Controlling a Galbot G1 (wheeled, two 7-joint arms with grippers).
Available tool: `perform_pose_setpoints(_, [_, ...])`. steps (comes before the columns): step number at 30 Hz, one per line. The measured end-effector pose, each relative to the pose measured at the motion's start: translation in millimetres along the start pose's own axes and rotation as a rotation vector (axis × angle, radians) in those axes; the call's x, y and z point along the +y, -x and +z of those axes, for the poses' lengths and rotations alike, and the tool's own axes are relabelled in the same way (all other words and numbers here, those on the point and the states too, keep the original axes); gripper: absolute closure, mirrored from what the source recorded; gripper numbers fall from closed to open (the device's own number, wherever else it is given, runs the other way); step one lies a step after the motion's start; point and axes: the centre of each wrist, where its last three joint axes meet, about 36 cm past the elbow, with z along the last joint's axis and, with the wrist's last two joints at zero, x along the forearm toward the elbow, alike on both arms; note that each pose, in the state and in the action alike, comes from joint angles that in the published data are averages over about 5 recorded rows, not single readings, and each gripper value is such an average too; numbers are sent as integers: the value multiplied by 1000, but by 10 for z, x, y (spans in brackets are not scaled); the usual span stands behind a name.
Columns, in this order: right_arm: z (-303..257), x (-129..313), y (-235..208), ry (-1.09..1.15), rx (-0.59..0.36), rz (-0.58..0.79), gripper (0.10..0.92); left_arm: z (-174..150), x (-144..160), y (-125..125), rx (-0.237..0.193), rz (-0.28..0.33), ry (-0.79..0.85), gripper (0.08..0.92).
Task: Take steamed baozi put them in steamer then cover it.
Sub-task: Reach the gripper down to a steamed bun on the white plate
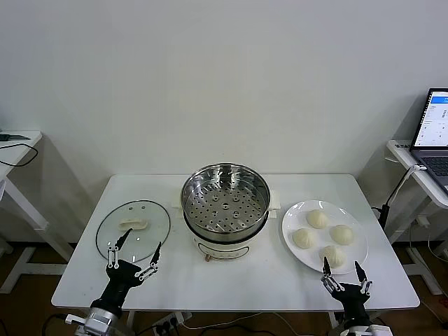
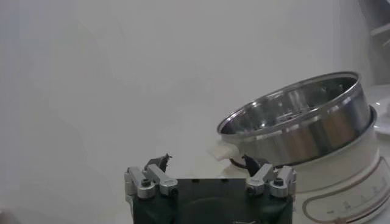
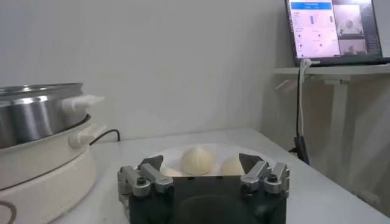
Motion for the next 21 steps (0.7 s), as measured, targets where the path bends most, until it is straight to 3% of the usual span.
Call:
perform_pose_setpoints(8, [-238, -165, 569, -66, -37, -2, 200, -51, -58, -39, -4, 8, -2, 177])
perform_pose_setpoints(15, [-570, -288, 1466, -112, -55, -46, 200, -104, -87, -75, -7, 1, -10, 177])
perform_pose_setpoints(21, [-903, -409, 2274, -171, -13, -153, 200, -146, -102, -89, -8, -4, -17, 177])
